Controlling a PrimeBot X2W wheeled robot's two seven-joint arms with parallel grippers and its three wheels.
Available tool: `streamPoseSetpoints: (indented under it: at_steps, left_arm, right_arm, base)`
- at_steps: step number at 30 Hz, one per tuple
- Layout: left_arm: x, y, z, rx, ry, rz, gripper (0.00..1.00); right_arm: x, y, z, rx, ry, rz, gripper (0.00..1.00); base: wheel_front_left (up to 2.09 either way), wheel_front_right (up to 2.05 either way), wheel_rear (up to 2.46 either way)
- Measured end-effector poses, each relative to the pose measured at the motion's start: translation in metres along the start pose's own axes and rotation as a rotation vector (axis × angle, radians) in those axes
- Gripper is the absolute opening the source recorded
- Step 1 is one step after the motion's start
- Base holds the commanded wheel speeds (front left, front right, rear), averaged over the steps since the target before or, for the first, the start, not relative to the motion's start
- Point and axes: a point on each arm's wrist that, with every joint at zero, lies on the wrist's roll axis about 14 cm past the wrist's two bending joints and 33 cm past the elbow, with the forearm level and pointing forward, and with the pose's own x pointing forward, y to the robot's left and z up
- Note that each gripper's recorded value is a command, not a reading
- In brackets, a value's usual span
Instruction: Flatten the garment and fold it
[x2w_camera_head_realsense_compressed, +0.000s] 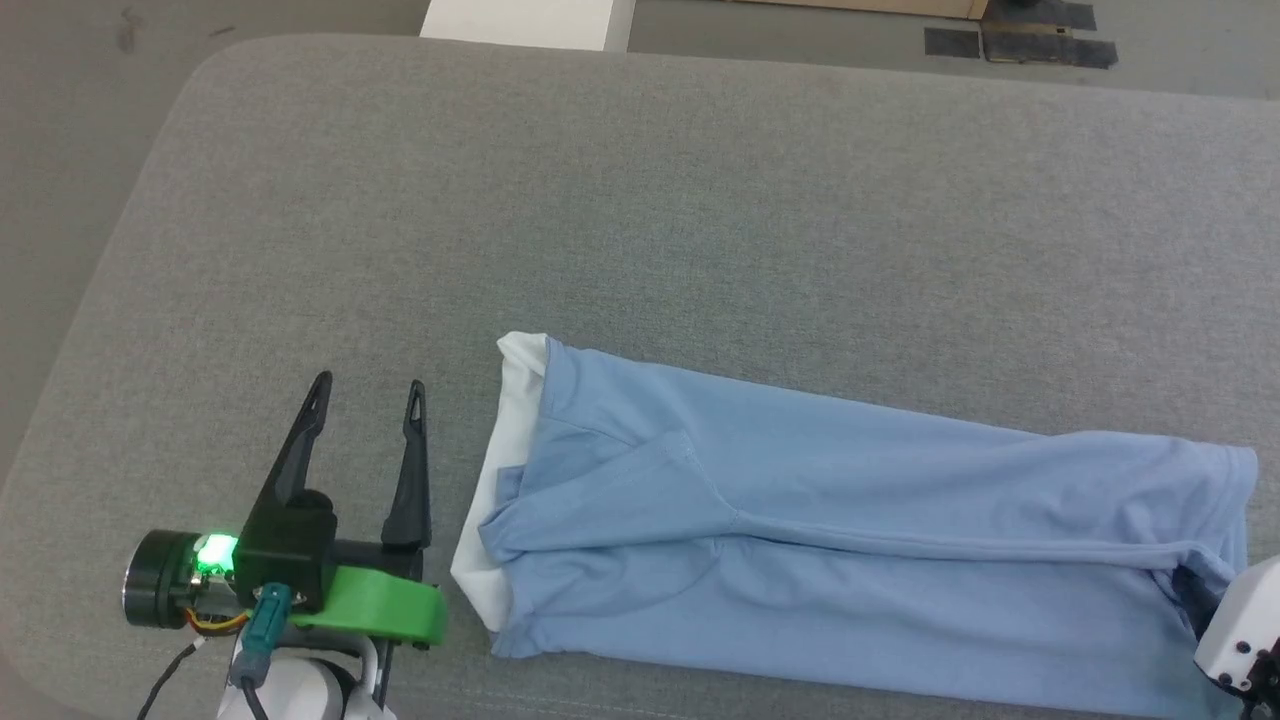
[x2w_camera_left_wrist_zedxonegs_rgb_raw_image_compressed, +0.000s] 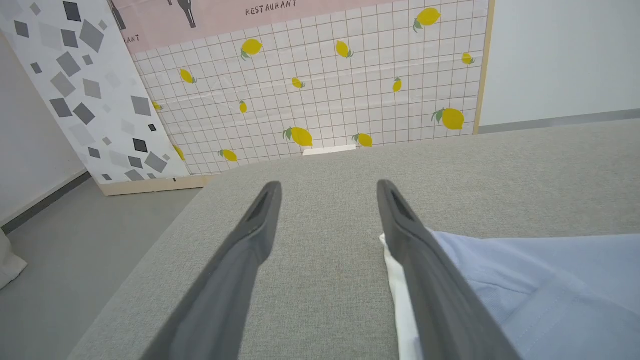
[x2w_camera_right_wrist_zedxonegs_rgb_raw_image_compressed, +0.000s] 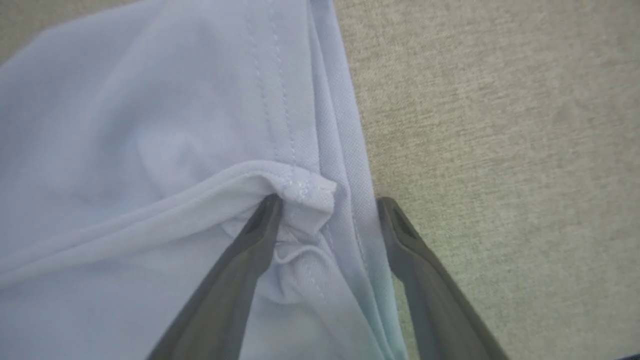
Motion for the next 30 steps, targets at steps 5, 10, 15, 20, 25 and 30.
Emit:
streamPoseSetpoints:
  at_steps: [5,10,15,20,25,30]
  left_arm:
    - [0.002,0.002,-0.006,0.013,0.010,-0.004,1.00]
    - [0.003,0.000,-0.008,0.007,0.014,-0.007,1.00]
    - [0.003,0.001,-0.005,0.005,0.001,-0.005,1.00]
    - [0.001,0.001,-0.001,0.000,-0.008,-0.011,1.00]
    - [-0.001,-0.003,-0.002,-0.003,-0.006,-0.025,1.00]
    - [-0.003,-0.003,-0.001,0.001,-0.012,-0.029,1.00]
  right_arm:
    - [0.004,0.004,-0.003,-0.022,0.024,0.014,0.57]
    - [0.004,0.016,-0.005,-0.030,0.032,0.051,0.00]
    - [0.000,0.022,-0.002,-0.008,0.005,0.078,0.00]
    - [-0.008,0.012,0.012,0.001,-0.065,0.069,0.00]
    - [-0.019,-0.042,0.032,-0.003,-0.137,-0.057,0.00]
    - [-0.026,-0.070,0.036,0.005,-0.154,-0.119,0.00]
  base:
    - [0.00,0.00,0.00]
    - [0.00,0.00,0.00]
    - [0.00,0.00,0.00]
    - [0.00,0.00,0.00]
    - [0.00,0.00,0.00]
    - [0.00,0.00,0.00]
